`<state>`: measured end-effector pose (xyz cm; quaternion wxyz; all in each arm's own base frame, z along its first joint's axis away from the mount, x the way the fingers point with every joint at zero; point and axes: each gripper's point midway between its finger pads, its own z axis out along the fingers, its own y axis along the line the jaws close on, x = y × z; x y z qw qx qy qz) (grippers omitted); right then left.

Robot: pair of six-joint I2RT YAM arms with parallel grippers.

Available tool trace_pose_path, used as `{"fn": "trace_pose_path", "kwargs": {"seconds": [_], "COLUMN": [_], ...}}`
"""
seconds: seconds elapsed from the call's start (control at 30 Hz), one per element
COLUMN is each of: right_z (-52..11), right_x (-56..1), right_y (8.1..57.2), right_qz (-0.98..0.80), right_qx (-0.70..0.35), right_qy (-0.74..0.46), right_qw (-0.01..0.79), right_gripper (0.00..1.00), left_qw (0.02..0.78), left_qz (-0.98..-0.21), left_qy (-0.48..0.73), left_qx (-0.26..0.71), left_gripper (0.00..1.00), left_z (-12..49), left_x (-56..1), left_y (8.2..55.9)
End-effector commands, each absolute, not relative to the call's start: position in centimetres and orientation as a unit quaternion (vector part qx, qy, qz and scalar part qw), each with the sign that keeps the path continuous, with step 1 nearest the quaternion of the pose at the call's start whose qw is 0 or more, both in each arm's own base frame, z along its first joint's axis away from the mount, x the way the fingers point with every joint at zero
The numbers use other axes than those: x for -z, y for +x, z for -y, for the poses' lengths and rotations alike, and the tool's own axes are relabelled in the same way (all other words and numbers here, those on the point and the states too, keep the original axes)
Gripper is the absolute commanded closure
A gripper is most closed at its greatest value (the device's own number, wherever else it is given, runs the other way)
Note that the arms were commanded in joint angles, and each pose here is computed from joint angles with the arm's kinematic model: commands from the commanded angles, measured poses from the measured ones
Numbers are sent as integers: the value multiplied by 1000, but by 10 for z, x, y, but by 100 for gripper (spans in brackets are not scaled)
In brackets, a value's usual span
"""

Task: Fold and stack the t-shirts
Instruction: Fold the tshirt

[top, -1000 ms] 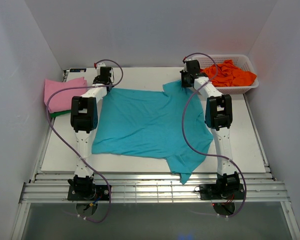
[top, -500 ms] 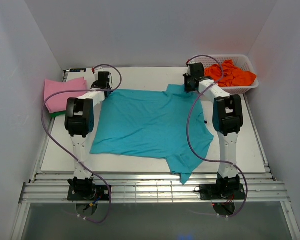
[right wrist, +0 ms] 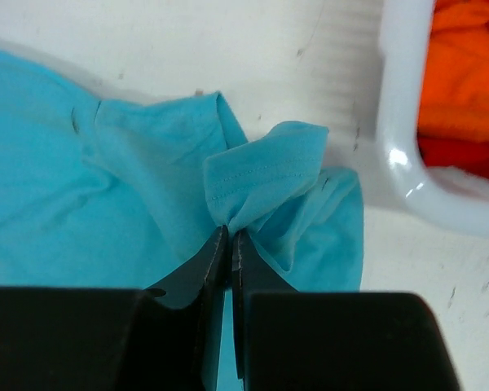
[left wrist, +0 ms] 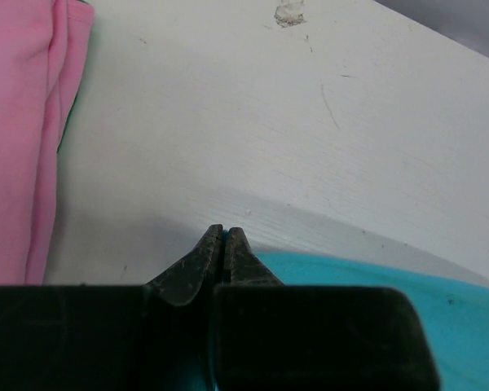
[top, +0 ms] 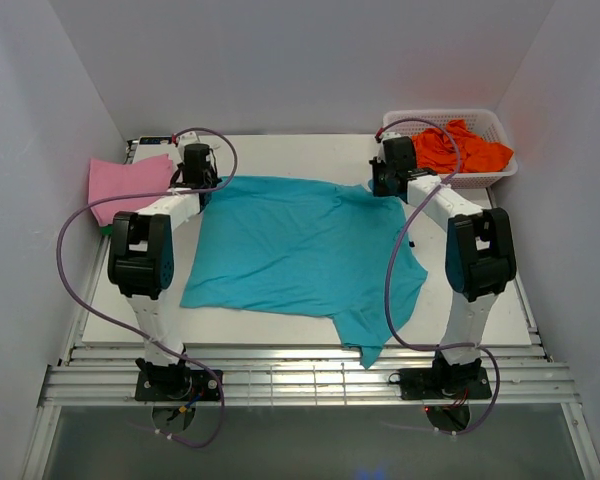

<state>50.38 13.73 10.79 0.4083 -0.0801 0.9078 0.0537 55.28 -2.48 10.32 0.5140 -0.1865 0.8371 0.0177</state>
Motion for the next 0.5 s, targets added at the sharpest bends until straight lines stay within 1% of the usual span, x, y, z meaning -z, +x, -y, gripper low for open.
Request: {"fn": "trace_pose_path", "kwargs": {"seconds": [0.0,0.17,0.27,0.47], "right_z": [-146,-150,-148,-143], "right_x": [-124,-126,-117,-127], "right_y": [485,452,433,401], "right_qz": [-901,-902,-909,-908], "right_qx": [-57,-44,-44,-40], "right_qy": [-82,-85,-83,-76], "right_qw": [421,420,406,410], "right_gripper": [92,92,92,92], "left_qw": [539,522,515,506], "left_qz": [-819,-828,-830,-833], "left_qy": [-195,-205,-214,-224], "left_qx": [-2,-7,-13,-14], "left_gripper": [100,100,100,100], "left_z": [27,24,19,17], "left_x": [-138,-127,-123,-120], "left_y": [546,525,510,488]}}
